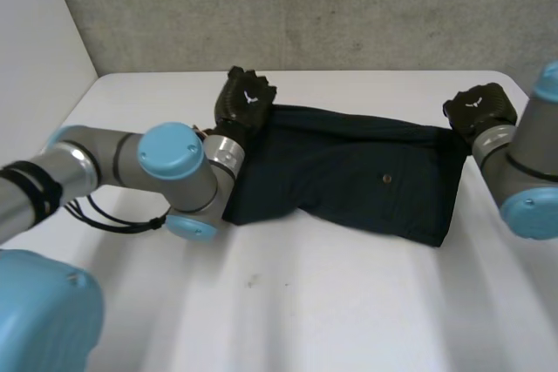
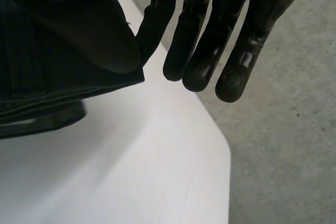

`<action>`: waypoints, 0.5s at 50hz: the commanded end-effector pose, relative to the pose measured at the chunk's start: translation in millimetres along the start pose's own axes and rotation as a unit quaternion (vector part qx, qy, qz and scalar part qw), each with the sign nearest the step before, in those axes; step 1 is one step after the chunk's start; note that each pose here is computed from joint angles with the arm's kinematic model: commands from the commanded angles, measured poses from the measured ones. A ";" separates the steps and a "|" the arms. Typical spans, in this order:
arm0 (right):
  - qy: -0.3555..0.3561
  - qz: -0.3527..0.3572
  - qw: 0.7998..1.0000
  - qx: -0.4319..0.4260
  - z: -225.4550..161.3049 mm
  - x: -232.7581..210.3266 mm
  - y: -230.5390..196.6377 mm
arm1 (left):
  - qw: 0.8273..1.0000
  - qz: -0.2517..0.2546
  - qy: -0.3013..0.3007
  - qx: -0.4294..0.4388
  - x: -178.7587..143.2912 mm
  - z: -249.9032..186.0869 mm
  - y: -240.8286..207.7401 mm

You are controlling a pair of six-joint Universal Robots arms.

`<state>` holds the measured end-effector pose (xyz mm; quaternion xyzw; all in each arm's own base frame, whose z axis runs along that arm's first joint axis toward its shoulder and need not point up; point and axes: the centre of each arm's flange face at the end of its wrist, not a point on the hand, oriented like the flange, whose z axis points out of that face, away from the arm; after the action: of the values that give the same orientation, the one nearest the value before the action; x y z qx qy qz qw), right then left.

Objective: Fold the shorts.

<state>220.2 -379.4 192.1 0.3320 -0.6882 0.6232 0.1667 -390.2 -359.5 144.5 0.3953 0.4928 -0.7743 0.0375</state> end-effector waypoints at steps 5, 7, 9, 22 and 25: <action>0.037 0.009 0.998 0.052 38.1 -18.0 10.4 | 0.999 -0.010 -0.017 0.039 19.1 9.6 14.2; 0.039 0.013 0.998 0.054 35.4 -15.1 7.4 | 0.999 -0.010 -0.024 0.038 17.5 7.8 12.8; 0.046 0.028 0.997 0.061 27.2 -4.9 -1.6 | 0.998 -0.011 -0.037 0.039 7.4 5.1 1.7; -0.077 0.150 0.985 -0.026 -63.7 0.0 -11.1 | 0.990 -0.137 -0.029 0.005 -53.0 -59.9 -63.3; -0.125 0.182 0.973 -0.069 -77.7 -15.4 1.4 | 0.980 -0.193 -0.003 -0.038 -52.1 -79.9 -64.1</action>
<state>217.7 -336.4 219.4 0.2676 -0.7210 0.6365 0.0588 -359.1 -313.8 207.7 0.3147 0.5100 -0.8002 -0.0219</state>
